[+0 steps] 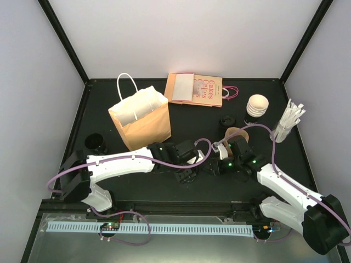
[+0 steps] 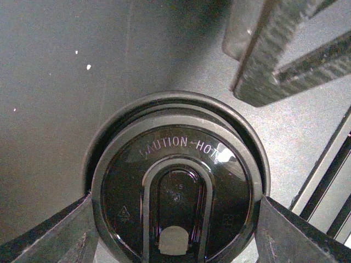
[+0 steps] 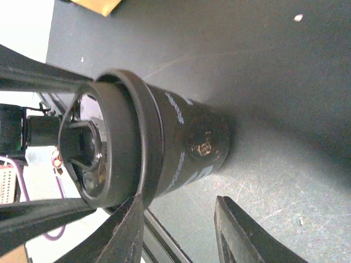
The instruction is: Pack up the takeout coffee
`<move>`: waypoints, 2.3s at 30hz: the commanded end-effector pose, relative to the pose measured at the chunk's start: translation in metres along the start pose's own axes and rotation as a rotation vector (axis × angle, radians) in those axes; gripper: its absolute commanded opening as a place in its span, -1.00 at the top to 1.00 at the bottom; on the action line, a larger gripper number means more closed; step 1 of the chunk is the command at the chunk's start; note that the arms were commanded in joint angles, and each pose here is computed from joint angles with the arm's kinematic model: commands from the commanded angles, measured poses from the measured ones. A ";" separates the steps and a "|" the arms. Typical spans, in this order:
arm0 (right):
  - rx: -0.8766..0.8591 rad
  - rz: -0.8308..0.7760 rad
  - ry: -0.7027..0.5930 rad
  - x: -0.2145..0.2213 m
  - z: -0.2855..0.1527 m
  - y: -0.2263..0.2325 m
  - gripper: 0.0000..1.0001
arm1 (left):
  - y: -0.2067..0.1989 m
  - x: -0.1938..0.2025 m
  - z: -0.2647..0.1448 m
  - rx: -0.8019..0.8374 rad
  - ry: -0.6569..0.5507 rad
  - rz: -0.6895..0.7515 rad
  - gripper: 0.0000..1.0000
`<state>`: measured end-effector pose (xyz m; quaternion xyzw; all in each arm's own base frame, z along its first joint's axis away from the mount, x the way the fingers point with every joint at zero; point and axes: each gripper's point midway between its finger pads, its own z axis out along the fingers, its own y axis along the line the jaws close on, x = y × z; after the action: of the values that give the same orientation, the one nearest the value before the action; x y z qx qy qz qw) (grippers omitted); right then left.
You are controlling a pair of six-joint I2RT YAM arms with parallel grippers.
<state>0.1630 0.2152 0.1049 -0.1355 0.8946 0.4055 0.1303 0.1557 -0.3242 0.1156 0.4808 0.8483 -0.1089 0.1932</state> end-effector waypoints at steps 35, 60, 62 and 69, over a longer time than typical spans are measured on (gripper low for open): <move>-0.043 0.058 0.099 0.024 0.027 -0.020 0.51 | -0.014 0.025 0.031 0.077 0.093 0.019 -0.34; -0.076 0.025 -0.048 -0.037 0.012 0.015 0.48 | -0.023 0.040 0.037 0.123 0.132 0.022 -0.33; -0.077 0.031 -0.040 -0.037 0.015 0.014 0.48 | -0.023 0.042 0.038 0.124 0.136 0.021 -0.33; -0.088 0.031 -0.011 -0.034 0.023 0.010 0.47 | -0.024 0.045 0.039 0.128 0.139 0.022 -0.33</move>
<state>0.1823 0.2321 0.0982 -0.1070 0.8911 0.4292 0.1016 0.1587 -0.3305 0.1094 0.4794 0.8443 -0.1259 0.2039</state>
